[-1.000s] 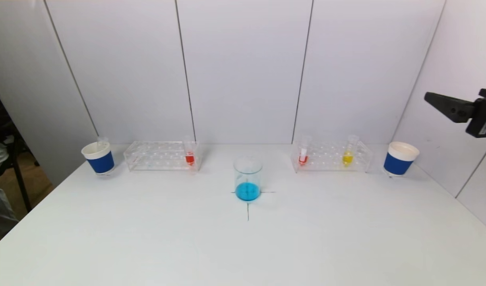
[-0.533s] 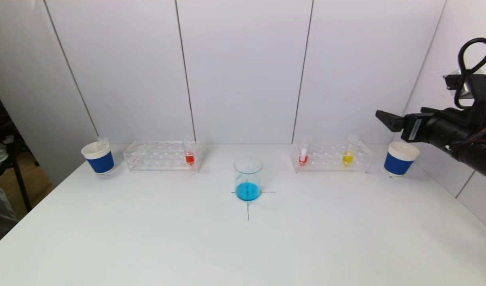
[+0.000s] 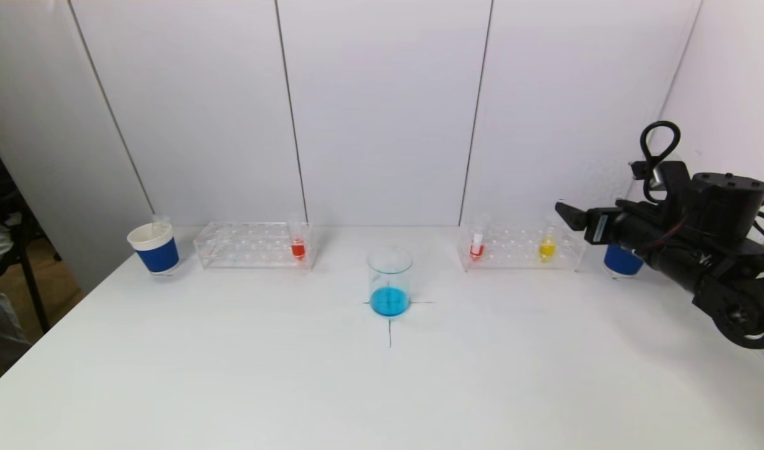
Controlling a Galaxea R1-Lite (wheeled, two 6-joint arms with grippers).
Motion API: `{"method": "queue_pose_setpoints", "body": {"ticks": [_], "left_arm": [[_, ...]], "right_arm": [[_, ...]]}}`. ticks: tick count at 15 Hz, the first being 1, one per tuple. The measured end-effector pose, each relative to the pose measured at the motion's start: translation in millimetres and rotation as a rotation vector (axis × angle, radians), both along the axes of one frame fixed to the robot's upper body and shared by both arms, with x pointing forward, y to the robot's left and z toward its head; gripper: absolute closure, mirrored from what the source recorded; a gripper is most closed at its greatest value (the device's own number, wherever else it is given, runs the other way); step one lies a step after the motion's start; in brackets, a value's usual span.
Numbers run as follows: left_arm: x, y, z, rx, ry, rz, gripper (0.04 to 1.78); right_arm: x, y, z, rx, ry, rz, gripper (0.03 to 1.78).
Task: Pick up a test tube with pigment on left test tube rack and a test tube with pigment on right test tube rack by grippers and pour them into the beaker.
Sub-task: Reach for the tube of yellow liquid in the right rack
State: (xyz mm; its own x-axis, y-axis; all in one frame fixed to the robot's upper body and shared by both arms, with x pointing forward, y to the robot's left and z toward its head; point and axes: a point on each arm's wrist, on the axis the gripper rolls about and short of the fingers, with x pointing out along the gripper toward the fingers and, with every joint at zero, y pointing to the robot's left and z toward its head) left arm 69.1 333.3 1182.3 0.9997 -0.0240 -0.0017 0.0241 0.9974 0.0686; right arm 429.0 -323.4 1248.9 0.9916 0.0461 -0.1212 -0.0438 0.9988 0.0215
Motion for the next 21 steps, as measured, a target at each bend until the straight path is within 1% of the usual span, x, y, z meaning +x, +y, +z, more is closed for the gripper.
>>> {"method": "queue_pose_setpoints", "body": {"ticks": [7, 13, 16, 21], "left_arm": [[0.0, 0.0, 0.0, 0.000, 0.000, 0.000, 0.05], [0.0, 0.0, 0.0, 0.000, 0.000, -0.001, 0.05], [0.0, 0.0, 0.0, 0.000, 0.000, 0.000, 0.05], [0.0, 0.0, 0.0, 0.000, 0.000, 0.000, 0.05]], "right_arm": [[18.3, 0.5, -34.5, 0.003, 0.021, -0.002, 0.04], [23.3, 3.8, -59.8, 0.002, -0.005, -0.001, 0.04], [25.7, 4.5, -71.1, 0.003, 0.009, 0.000, 0.04], [34.7, 4.3, -78.8, 0.004, -0.043, -0.025, 0.04]]}}
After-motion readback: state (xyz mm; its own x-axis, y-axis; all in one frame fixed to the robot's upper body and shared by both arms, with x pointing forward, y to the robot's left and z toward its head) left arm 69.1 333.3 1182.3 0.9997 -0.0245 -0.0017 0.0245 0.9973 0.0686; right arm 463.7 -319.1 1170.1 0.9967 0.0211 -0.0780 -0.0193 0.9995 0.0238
